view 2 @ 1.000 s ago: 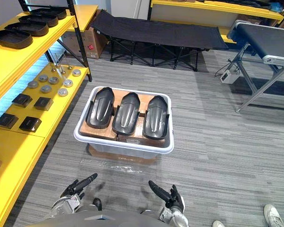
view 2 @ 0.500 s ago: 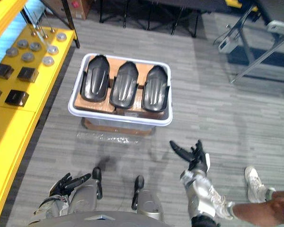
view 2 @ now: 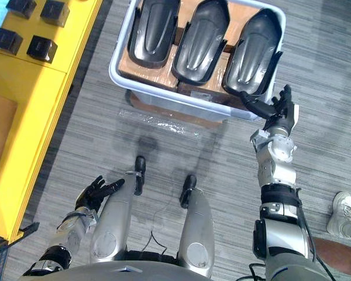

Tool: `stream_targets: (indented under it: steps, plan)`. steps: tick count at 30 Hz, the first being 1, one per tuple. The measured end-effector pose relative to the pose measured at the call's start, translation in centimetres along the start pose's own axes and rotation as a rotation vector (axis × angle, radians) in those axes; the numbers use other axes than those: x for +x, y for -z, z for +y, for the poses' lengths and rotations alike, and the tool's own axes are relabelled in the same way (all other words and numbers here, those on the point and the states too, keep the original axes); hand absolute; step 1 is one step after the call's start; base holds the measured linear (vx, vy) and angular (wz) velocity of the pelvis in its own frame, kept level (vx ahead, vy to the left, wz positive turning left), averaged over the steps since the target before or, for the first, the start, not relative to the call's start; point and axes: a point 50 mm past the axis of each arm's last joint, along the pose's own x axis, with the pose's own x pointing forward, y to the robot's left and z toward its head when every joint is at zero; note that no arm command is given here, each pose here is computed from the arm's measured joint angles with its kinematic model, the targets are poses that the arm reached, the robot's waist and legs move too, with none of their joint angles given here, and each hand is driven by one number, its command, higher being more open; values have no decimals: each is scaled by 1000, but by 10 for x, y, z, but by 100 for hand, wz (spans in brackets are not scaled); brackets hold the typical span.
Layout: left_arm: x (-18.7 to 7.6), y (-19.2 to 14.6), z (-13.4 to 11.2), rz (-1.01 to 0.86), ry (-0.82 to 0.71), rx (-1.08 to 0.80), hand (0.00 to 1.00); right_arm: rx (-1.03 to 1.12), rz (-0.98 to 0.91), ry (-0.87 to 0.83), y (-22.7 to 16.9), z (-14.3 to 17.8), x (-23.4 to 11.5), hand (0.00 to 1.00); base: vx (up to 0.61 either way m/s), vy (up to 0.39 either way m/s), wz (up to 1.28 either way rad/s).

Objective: Walk over and take three plastic housings, then place them on the shelf

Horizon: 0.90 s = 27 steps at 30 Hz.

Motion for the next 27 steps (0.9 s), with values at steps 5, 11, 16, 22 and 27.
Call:
stream_targets:
  steps: [5, 11, 16, 22, 27]
  plan:
    - [1, -4, -4, -25, 18, -36, 100, -18, -113, 5, -44, 4, 15, 100, -31, -3, 5]
    - [1, -2, -5, -23, 22, -72, 100, -27, -218, 48, -91, 7, 27, 100, -11, -44, 8]
    - [1, -1, -6, -19, 29, -88, 100, -73, -221, 112, -111, -8, 31, 100, 18, -41, 7]
    - [0, 0, -5, -14, 37, -107, 100, -88, -158, 174, -118, -13, 39, 100, 6, -40, 1]
    - [0, 1, -4, -13, 42, -106, 100, -99, -98, 203, -116, -11, 42, 100, -32, -22, 2]
